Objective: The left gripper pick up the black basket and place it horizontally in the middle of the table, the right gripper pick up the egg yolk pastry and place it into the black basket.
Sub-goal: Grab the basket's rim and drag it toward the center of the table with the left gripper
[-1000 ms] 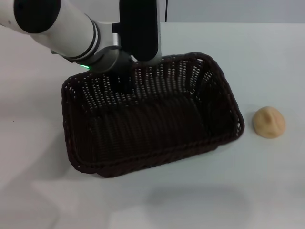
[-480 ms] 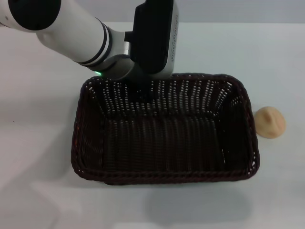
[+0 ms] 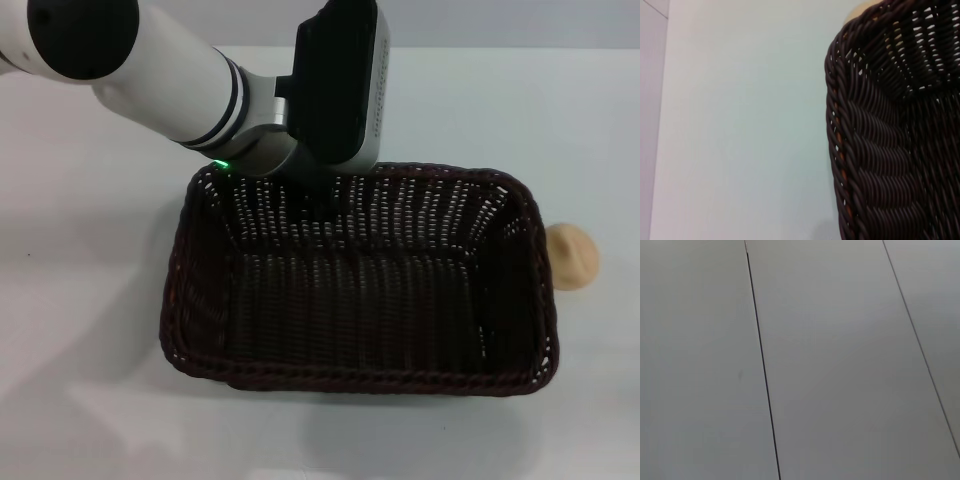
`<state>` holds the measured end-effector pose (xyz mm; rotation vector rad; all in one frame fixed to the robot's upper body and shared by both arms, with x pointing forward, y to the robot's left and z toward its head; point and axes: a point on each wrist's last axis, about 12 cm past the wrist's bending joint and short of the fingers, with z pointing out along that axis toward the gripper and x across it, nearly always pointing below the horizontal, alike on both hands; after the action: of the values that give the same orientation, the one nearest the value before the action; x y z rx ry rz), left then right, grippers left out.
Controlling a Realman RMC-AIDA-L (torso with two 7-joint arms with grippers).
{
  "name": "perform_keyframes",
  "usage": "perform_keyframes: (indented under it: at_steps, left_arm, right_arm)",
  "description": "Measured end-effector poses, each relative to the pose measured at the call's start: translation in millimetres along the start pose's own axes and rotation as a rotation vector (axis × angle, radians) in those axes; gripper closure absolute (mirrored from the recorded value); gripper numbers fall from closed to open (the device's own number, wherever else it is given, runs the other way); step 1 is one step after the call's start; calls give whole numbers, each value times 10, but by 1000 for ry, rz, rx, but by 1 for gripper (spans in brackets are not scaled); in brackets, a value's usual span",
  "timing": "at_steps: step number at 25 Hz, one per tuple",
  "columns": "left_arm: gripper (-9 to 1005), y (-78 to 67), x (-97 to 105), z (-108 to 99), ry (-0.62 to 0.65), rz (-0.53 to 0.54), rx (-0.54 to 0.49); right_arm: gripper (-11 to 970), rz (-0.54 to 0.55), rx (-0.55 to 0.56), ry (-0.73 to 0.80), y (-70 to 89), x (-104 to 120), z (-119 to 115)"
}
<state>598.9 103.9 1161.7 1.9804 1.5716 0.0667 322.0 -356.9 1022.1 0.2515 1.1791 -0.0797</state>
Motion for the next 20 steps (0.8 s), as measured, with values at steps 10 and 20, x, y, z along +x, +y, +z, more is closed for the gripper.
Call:
perform_keyframes:
  at_steps: [10, 20]
  left_arm:
    - [493, 32, -81, 1, -59, -10, -33]
    - [293, 180, -57, -42, -113, -37, -246]
  right_arm:
    - [143, -2, -1, -2, -5, -7, -6]
    - [143, -1, -2, -3, -3, -6, -2]
